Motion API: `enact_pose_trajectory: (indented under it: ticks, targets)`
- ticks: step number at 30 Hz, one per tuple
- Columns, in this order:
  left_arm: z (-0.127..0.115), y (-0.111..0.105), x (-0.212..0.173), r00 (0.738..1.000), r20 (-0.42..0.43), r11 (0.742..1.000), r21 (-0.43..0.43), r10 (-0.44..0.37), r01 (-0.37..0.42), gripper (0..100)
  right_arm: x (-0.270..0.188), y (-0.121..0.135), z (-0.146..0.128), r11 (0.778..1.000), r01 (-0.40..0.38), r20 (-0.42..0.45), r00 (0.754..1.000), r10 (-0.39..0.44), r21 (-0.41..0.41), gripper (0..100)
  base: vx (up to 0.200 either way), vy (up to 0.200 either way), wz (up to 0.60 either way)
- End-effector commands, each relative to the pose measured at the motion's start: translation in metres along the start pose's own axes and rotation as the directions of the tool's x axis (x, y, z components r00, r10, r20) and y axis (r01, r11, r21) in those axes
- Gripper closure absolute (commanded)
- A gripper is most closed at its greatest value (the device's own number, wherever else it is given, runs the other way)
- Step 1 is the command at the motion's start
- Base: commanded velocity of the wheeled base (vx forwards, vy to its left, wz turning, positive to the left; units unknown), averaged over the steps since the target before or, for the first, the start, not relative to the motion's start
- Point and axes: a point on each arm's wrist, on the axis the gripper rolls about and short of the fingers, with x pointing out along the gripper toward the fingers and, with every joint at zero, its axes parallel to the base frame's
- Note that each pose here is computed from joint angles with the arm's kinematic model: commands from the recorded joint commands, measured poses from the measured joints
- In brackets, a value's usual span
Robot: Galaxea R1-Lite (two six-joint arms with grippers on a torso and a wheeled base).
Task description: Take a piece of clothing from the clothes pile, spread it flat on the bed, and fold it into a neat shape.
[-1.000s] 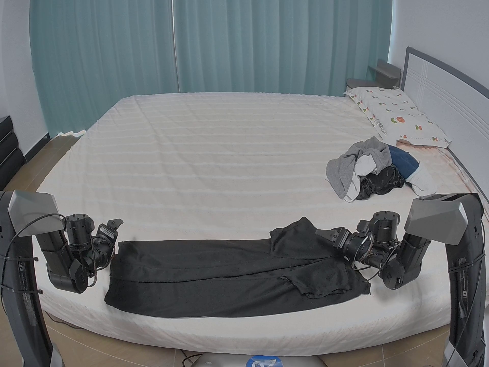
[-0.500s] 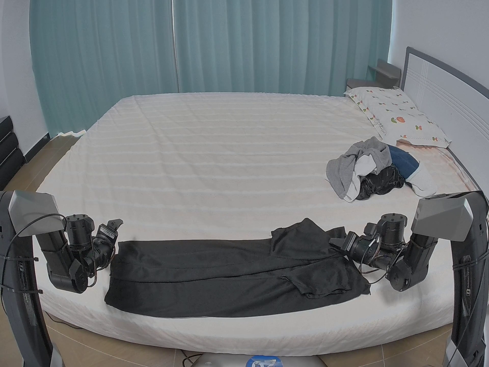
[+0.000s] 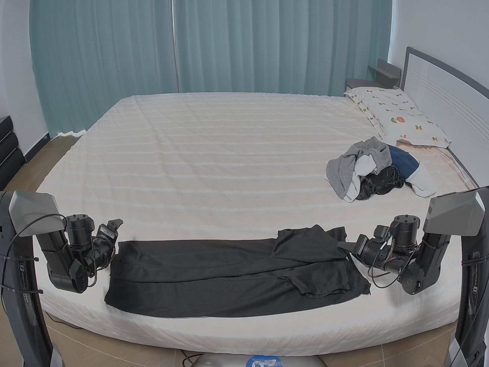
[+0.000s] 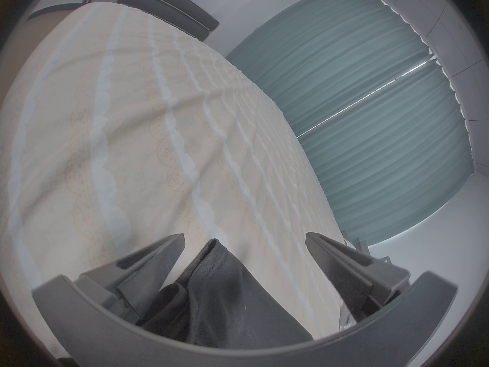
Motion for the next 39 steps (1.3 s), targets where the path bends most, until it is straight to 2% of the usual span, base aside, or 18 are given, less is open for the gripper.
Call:
enact_pose_trajectory:
  ticks: [1, 12, 15, 16, 23, 27, 28, 30, 35, 39]
  targets:
    - [0.001, 0.001, 0.001, 1.0, 0.003, 1.0, -0.003, 0.001, -0.001, 0, -0.005, -0.001, -0.004, 1.0, 0.008, -0.016, 1.0, -0.008, 0.0, 100, 0.0, 0.0, 0.0]
    - [0.004, 0.001, -0.001, 1.0, 0.0, 1.0, -0.006, -0.004, 0.004, 0, -0.011, -0.003, -0.009, 1.0, 0.025, -0.032, 0.999, -0.025, -0.012, 100, 0.0, 0.0, 0.0]
    - [0.004, 0.001, -0.001, 1.0, -0.011, 1.0, -0.007, -0.008, 0.008, 0, -0.013, -0.004, -0.014, 0.998, 0.031, -0.049, 0.998, -0.033, -0.051, 100, 0.0, 0.0, 0.0]
    - [0.003, 0.002, -0.002, 1.0, -0.013, 1.0, -0.007, -0.007, 0.007, 0, -0.012, -0.004, -0.014, 0.998, 0.03, -0.048, 0.998, -0.032, -0.058, 0, 0.0, 0.0, 0.0]
    - [0.011, -0.002, -0.009, 1.0, 0.006, 1.0, -0.014, -0.017, 0.017, 0, -0.014, 0.001, -0.007, 0.997, -0.002, -0.009, 1.0, 0.002, -0.074, 0, 0.0, 0.0, 0.0]
    - [0.02, -0.005, -0.019, 0.999, 0.028, 1.0, -0.02, -0.023, 0.024, 0, -0.017, 0.007, -0.002, 0.999, -0.017, 0.01, 1.0, 0.018, -0.042, 0, 0.0, 0.0, 0.0]
    - [0.022, -0.01, -0.026, 0.999, 0.033, 0.999, -0.019, -0.033, 0.033, 0, -0.017, 0.011, 0.001, 1.0, -0.03, 0.018, 0.999, 0.03, 0.001, 0, 0.0, 0.0, 0.0]
    - [0.023, -0.014, -0.035, 0.998, 0.038, 0.999, -0.017, -0.042, 0.043, 0, -0.017, 0.016, 0.004, 0.999, -0.043, 0.031, 0.999, 0.042, 0.034, 0, 0.0, 0.0, 0.0]
    - [0.028, -0.033, -0.052, 0.994, 0.052, 0.994, -0.051, -0.097, 0.1, 0, -0.027, 0.031, 0.007, 0.998, -0.06, 0.051, 0.997, 0.058, 0.031, 0, 0.0, 0.0, 0.0]
    - [0.028, -0.041, -0.06, 0.99, 0.035, 0.99, -0.05, -0.133, 0.135, 0, -0.037, 0.05, 0.005, 0.995, -0.098, 0.03, 0.995, 0.098, 0.033, 0, -0.2, 0.0, 0.0]
